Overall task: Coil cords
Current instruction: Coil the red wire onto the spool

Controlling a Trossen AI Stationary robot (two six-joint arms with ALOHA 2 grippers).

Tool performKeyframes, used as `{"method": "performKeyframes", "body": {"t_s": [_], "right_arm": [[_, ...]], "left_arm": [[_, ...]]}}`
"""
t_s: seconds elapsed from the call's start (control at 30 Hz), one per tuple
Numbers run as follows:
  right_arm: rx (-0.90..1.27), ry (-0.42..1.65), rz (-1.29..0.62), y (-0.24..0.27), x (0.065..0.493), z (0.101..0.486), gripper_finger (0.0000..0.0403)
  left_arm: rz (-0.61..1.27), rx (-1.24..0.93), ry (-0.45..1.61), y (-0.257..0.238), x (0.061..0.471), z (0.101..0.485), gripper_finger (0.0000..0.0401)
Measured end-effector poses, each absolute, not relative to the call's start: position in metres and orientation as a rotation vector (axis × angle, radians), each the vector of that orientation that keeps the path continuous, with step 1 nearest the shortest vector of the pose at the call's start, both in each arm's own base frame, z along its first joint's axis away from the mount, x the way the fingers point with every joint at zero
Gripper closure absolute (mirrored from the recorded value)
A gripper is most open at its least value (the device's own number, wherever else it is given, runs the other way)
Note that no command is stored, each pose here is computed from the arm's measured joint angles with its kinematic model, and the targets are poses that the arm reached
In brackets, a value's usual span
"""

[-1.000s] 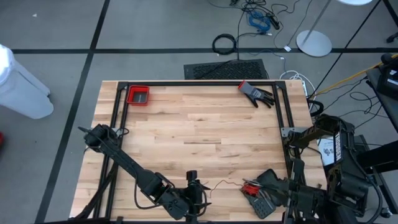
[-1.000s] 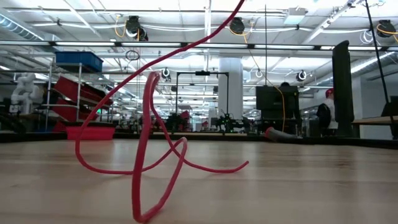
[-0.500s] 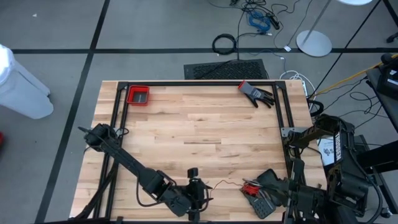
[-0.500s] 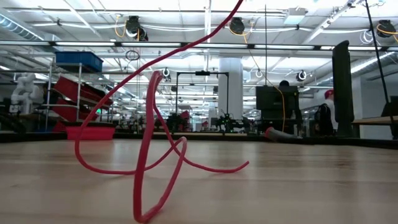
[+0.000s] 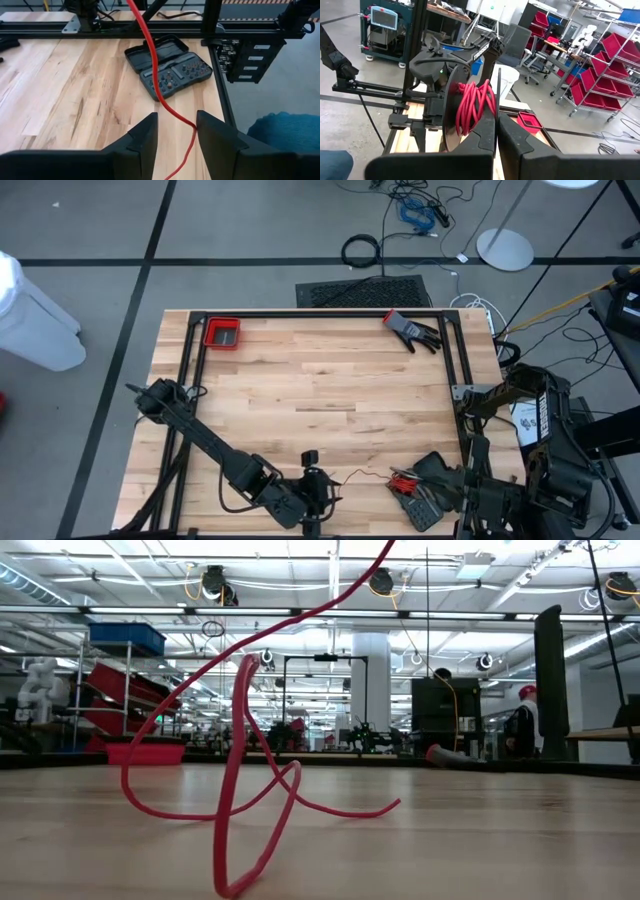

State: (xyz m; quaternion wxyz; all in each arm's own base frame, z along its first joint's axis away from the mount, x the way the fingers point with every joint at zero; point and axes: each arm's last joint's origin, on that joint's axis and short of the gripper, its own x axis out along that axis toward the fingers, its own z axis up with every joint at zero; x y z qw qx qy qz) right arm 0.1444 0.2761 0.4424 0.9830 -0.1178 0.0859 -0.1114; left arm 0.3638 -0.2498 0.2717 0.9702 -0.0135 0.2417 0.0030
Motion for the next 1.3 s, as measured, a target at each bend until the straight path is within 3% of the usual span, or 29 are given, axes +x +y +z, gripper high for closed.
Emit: {"method": "performKeyframes", "body": {"t_s": [0.8, 1.2, 1.3], "right_arm": [[-0.237, 0.173, -0.224, 0.2761, 0.1444, 0.4424, 0.0403], [-0.237, 0.173, -0.224, 0.2761, 0.1444, 0.4424, 0.0403], [-0.237, 0.173, -0.224, 0.2761, 0.1444, 0.4424, 0.0403]], "left_arm": [[0.057, 0.018, 0.468, -0.2481, 0.3640, 0.2722, 0.0265], [0.053, 0.045, 0.468, -0.2482, 0.3640, 0.2722, 0.0388], [0.052, 0.045, 0.466, -0.2478, 0.3635, 0.2735, 0.0394]]}}
